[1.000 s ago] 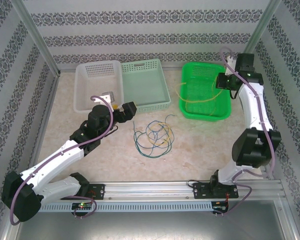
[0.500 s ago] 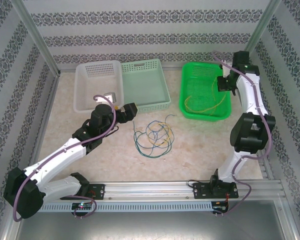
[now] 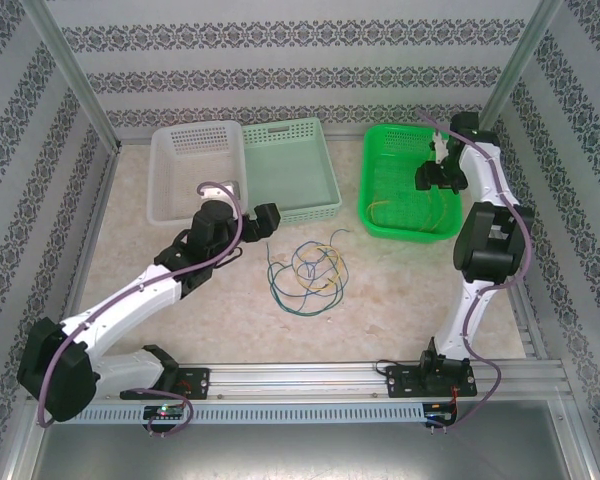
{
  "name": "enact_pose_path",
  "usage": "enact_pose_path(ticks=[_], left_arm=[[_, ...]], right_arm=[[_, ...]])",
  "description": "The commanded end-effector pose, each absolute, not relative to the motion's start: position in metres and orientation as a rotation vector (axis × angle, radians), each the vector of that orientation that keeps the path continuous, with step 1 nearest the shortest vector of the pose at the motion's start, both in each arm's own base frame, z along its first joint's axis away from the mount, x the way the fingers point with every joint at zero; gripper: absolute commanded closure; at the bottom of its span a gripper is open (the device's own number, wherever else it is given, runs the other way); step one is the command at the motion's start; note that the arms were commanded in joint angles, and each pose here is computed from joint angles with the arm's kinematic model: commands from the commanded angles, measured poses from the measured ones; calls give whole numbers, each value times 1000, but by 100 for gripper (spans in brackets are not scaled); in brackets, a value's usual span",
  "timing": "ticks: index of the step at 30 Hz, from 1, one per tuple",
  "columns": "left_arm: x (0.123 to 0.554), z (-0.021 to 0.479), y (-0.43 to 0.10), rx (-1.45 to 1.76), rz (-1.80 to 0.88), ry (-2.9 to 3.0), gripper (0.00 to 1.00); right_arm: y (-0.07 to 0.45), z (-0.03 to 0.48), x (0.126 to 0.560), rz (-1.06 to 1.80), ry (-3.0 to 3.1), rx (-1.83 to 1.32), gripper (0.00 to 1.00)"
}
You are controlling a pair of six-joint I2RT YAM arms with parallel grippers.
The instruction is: Untangle the cables
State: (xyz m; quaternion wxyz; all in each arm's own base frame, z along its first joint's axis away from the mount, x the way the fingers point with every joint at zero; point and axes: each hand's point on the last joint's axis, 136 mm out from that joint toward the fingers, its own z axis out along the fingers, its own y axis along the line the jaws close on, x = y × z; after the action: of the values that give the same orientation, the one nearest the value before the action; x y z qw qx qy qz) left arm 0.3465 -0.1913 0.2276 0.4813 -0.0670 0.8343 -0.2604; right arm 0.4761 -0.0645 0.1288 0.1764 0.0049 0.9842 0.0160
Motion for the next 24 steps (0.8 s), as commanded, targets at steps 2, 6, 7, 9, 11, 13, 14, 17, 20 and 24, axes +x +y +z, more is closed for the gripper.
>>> enact_pose_path(ticks=[2,6,7,9,11,13,14,17,20,24], left_arm=[[349,221,-193,-126,-615,2085,0],[348,214,-195,-105,-602,2113,0],[348,210,-195,-97,-589,2126,0],[348,199,-194,-82,-559,2166,0],[346,188,-198,-56,-553,2209,0],[343,176,-212,26,-606,2251,3],[341,171,-219,64,-635,2272,5],[334,156,-244,195,-731,2344,12],[334,144,-256,263,-721,2410,17],[340,142,-267,281,-762,2401,19]], right_arm=[[-53,170,483,66,2681,84,27],[-38,193,476,122,2632,91,25],[-32,199,472,145,2617,85,25],[-13,208,463,226,2583,60,26],[7,213,450,309,2555,51,26],[30,213,436,424,2526,59,28],[40,211,428,474,2514,62,29],[65,204,405,616,2478,107,32],[87,191,381,734,2469,143,36],[126,155,339,794,2571,76,38]])
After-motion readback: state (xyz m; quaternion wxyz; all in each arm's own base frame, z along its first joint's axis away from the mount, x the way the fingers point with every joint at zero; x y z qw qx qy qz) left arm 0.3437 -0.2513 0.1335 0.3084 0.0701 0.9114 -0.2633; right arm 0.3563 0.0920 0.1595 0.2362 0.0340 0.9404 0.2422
